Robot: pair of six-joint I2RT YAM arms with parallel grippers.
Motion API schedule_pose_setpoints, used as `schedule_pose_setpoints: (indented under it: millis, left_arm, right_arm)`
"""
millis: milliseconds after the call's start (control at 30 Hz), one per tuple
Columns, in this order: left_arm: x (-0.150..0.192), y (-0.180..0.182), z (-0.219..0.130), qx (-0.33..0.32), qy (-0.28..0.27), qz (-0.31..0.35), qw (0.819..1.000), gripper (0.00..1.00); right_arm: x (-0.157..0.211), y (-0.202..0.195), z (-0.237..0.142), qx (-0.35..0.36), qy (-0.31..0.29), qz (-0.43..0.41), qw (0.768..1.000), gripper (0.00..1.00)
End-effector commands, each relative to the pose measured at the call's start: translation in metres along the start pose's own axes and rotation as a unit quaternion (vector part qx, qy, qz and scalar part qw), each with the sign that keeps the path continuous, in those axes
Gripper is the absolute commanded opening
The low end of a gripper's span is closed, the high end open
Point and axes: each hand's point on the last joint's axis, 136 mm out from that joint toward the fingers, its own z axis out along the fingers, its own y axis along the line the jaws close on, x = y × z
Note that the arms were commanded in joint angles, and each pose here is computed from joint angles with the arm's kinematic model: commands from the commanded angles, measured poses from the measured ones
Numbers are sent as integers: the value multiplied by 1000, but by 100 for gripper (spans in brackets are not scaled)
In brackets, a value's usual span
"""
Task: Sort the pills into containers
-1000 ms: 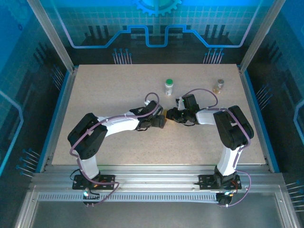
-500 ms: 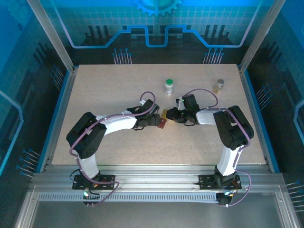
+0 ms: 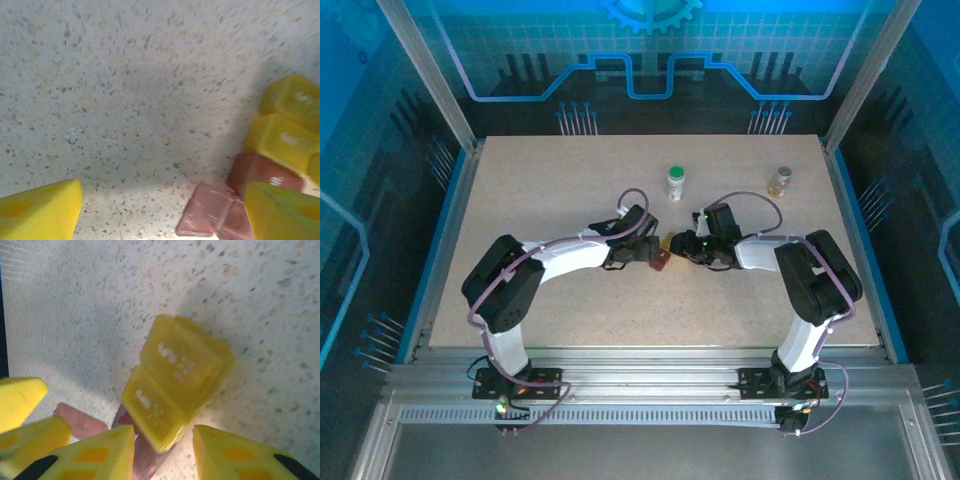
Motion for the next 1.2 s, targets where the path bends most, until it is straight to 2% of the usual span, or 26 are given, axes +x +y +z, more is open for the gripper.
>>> schedule_pose_setpoints:
  millis: [0, 233, 467, 633, 933, 1167]
  left_arm:
    - [-29, -9, -42, 38, -47, -13, 998, 85]
    - [-35, 29, -89, 6, -111, -11, 994, 87]
    - [-20, 77, -125, -16, -170, -33, 985, 88]
    - [-12, 96, -142, -11, -204, -42, 978, 90]
    - [-2, 112, -152, -5, -221, -46, 974, 92]
    - [8, 116, -144, -8, -210, -42, 977, 92]
  right_arm:
    - [13, 6, -13, 24, 4, -17, 1000, 41]
    - [35, 20, -20, 66, -5, -47, 997, 44]
    - [52, 17, -8, 108, -8, -54, 993, 46]
    - [56, 19, 10, 108, 13, -47, 993, 47]
    - [34, 33, 34, 94, -14, -13, 995, 46]
    - [6, 42, 48, 114, -38, -30, 992, 45]
